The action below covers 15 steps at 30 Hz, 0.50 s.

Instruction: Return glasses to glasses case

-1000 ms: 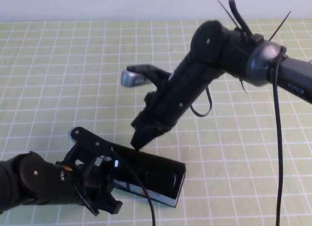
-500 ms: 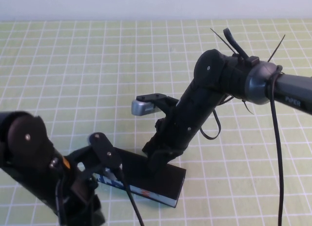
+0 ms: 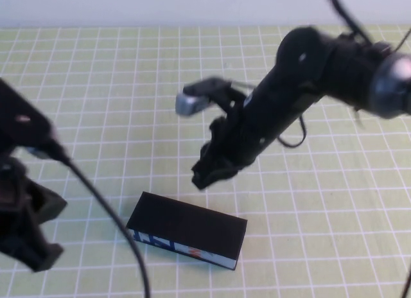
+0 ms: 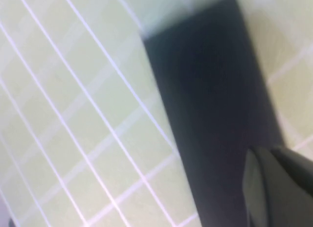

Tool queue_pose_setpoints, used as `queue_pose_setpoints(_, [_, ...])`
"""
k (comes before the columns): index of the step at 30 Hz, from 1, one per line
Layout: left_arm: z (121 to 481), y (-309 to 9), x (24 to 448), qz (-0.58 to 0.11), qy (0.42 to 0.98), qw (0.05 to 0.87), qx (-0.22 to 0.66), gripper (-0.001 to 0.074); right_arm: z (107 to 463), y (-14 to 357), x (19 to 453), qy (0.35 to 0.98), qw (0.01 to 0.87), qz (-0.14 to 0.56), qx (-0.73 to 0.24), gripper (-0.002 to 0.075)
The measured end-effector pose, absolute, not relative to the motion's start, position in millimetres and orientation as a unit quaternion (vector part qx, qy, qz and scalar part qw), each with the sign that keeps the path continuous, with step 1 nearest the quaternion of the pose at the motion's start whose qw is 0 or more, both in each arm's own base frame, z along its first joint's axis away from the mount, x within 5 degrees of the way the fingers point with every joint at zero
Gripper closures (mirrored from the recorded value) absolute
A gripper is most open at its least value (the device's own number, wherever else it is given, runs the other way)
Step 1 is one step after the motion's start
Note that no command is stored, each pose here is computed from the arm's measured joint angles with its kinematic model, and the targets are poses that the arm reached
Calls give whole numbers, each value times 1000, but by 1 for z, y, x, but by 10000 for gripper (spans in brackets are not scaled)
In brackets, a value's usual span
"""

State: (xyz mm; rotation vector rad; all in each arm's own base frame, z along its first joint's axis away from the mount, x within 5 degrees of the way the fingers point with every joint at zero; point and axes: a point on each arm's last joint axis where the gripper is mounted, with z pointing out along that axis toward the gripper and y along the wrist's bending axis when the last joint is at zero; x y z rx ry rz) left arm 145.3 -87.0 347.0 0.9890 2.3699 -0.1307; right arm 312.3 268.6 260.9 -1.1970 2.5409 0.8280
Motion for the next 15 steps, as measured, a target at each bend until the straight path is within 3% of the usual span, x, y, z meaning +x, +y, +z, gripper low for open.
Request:
queue_pose_setpoints(8, [393,-41,66,-106,839,455,278,738,384,234,269,810,301,288,-413,743])
queue_pose_setpoints(15, [363,-22,35,-143,815,514,226,738,457,185,216,776,424,250,-395,743])
